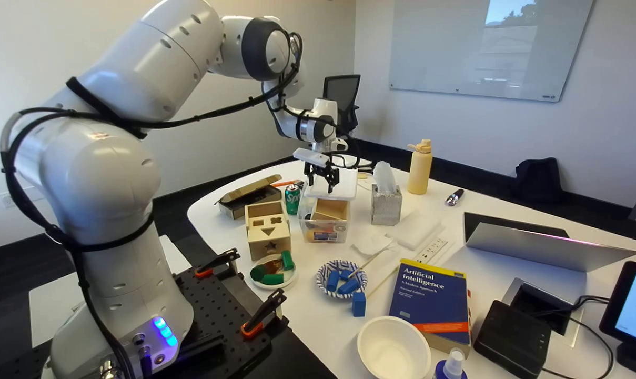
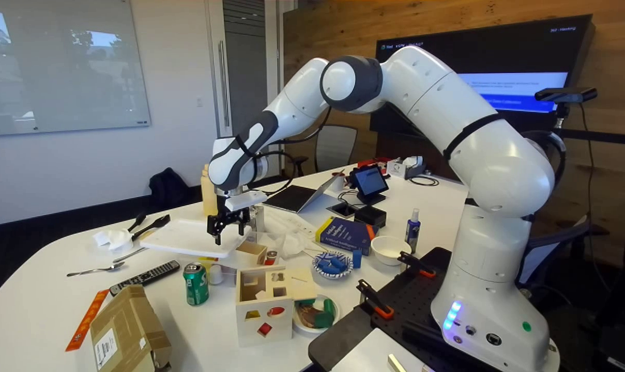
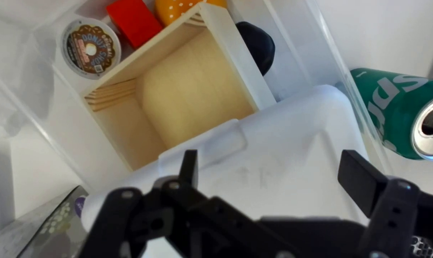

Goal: Close the clear container.

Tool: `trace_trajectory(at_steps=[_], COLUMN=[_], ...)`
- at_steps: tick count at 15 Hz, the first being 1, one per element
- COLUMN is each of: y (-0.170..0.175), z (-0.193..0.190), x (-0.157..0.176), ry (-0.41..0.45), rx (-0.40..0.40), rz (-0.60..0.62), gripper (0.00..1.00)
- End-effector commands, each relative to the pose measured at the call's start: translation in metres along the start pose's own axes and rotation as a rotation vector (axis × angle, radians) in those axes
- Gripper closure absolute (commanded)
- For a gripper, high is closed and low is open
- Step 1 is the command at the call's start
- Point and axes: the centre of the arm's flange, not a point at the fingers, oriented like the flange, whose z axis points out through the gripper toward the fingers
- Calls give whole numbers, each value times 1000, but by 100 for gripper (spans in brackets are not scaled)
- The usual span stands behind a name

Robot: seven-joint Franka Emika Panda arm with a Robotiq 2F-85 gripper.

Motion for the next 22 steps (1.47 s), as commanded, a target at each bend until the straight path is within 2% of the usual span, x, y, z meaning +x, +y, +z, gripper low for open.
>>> trace_trajectory(at_steps=[1, 8, 15, 22], y=[-5, -4, -4, 2], z=[3, 9, 15, 3], x=[12, 9, -10, -20], ry=[-1, -16, -150, -190], rx=[-8, -18, -25, -24], rz=[-21, -10, 12, 28], gripper=[0, 0, 0, 0])
